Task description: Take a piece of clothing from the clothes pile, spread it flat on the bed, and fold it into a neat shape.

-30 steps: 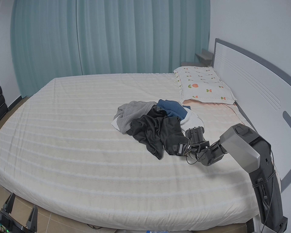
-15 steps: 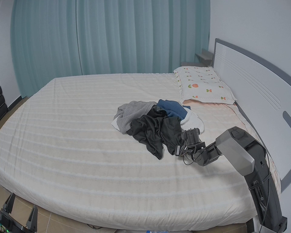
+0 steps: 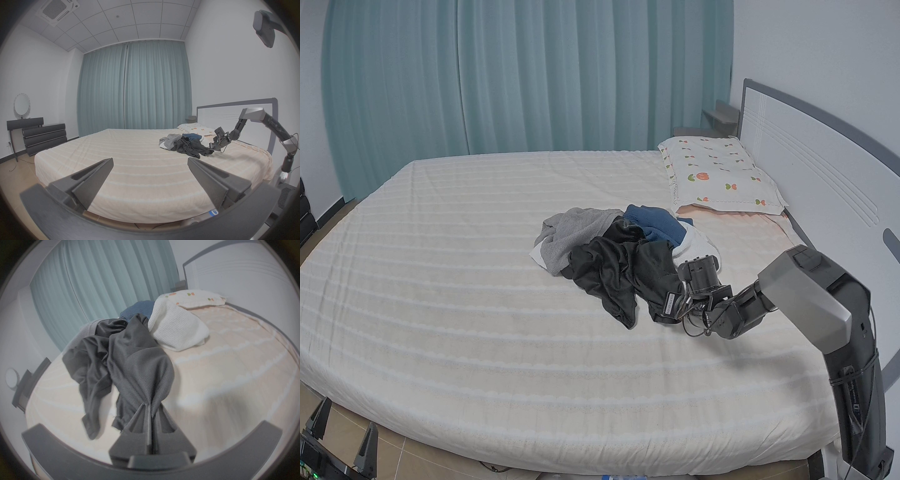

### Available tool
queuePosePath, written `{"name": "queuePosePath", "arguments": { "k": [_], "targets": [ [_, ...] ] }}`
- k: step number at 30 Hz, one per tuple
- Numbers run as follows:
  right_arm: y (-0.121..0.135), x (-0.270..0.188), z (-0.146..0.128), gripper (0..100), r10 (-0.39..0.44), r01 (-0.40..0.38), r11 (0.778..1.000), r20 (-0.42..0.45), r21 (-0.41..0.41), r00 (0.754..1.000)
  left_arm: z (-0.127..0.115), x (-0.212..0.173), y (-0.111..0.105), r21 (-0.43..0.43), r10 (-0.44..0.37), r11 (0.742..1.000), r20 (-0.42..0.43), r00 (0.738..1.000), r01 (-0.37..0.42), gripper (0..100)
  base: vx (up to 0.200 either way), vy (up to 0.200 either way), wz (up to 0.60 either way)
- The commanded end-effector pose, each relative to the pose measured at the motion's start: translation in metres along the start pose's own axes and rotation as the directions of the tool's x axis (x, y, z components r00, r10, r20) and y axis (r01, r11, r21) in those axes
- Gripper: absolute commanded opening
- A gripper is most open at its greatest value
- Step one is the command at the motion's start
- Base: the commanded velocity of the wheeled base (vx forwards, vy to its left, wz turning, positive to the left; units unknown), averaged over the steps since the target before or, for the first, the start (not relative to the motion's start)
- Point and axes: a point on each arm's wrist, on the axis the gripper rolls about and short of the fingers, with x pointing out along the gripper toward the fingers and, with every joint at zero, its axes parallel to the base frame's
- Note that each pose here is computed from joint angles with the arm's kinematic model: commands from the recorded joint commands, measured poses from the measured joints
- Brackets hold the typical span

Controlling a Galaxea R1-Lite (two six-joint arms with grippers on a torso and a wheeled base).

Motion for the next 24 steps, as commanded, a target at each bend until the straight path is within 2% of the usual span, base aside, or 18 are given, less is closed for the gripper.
{"name": "queuePosePath", "arguments": {
  "k": [1, 2, 7, 8, 9, 10, 13, 14, 15, 17, 20, 24],
  "targets": [
    [0.012, -0.07, 0.028, 0, 0.103, -0.103, 0.991, 0.011, 0.088, 0.995, -0.005, 0.0, 0.0, 0.01, -0.003, 1.0, 0.0, 1.0, 0.003, 100, 0.0, 0.0, 0.0],
    [0.011, -0.098, 0.032, 0, 0.141, -0.144, 0.983, 0.032, 0.113, 0.99, -0.005, 0.0, 0.0, 0.009, -0.001, 1.0, -0.002, 1.0, 0.001, 100, 0.0, 0.0, 0.0],
    [0.008, -0.15, 0.03, 0, 0.251, -0.259, 0.958, 0.077, 0.122, 0.965, -0.002, -0.001, 0.0, 0.011, -0.001, 1.0, 0.023, 1.0, 0.001, 100, 0.0, 0.0, 0.0],
    [0.006, -0.168, 0.03, 0, 0.29, -0.303, 0.946, 0.119, 0.114, 0.95, 0.035, -0.009, 0.0, -0.011, -0.024, 1.0, 0.17, 0.985, 0.027, 100, 0.0, 0.0, 0.0],
    [0.005, -0.179, 0.033, 0, 0.311, -0.329, 0.938, 0.154, 0.106, 0.938, 0.061, -0.01, 0.001, -0.015, -0.059, 0.998, 0.207, 0.976, 0.063, 100, 0.0, 0.0, 0.0],
    [0.005, -0.182, 0.034, 0, 0.316, -0.335, 0.936, 0.162, 0.104, 0.935, 0.065, -0.009, 0.001, -0.014, -0.07, 0.997, 0.203, 0.977, 0.074, 100, 0.0, 0.0, 0.0],
    [0.012, -0.214, 0.045, 0, 0.373, -0.4, 0.912, 0.226, 0.091, 0.9, 0.085, 0.005, 0.0, -0.008, -0.133, 0.991, 0.135, 0.982, 0.135, 100, 0.0, 0.0, 0.0],
    [0.012, -0.214, 0.045, 0, 0.373, -0.4, 0.912, 0.226, 0.091, 0.9, 0.085, 0.005, 0.0, -0.008, -0.133, 0.991, 0.135, 0.982, 0.135, 100, 0.0, 0.0, 0.0],
    [0.015, -0.234, 0.046, 0, 0.406, -0.436, 0.896, 0.244, 0.083, 0.881, 0.093, 0.014, 0.0, -0.011, -0.149, 0.989, 0.09, 0.985, 0.15, 100, 0.0, 0.0, 0.0],
    [0.015, -0.251, 0.044, 0, 0.43, -0.461, 0.884, 0.254, 0.074, 0.866, 0.097, 0.031, -0.002, -0.017, -0.169, 0.985, 0.015, 0.985, 0.169, 100, 0.0, 0.0, 0.0],
    [0.017, -0.279, 0.044, 0, 0.467, -0.501, 0.864, 0.281, 0.058, 0.838, 0.098, 0.051, -0.004, -0.013, -0.227, 0.974, -0.078, 0.971, 0.227, 100, 0.0, 0.0, 0.0],
    [0.013, -0.302, 0.049, 0, 0.493, -0.532, 0.845, 0.314, 0.047, 0.811, 0.092, 0.079, -0.008, -0.03, -0.283, 0.958, -0.223, 0.933, 0.284, 100, 0.0, 0.0, 0.0]
  ]
}}
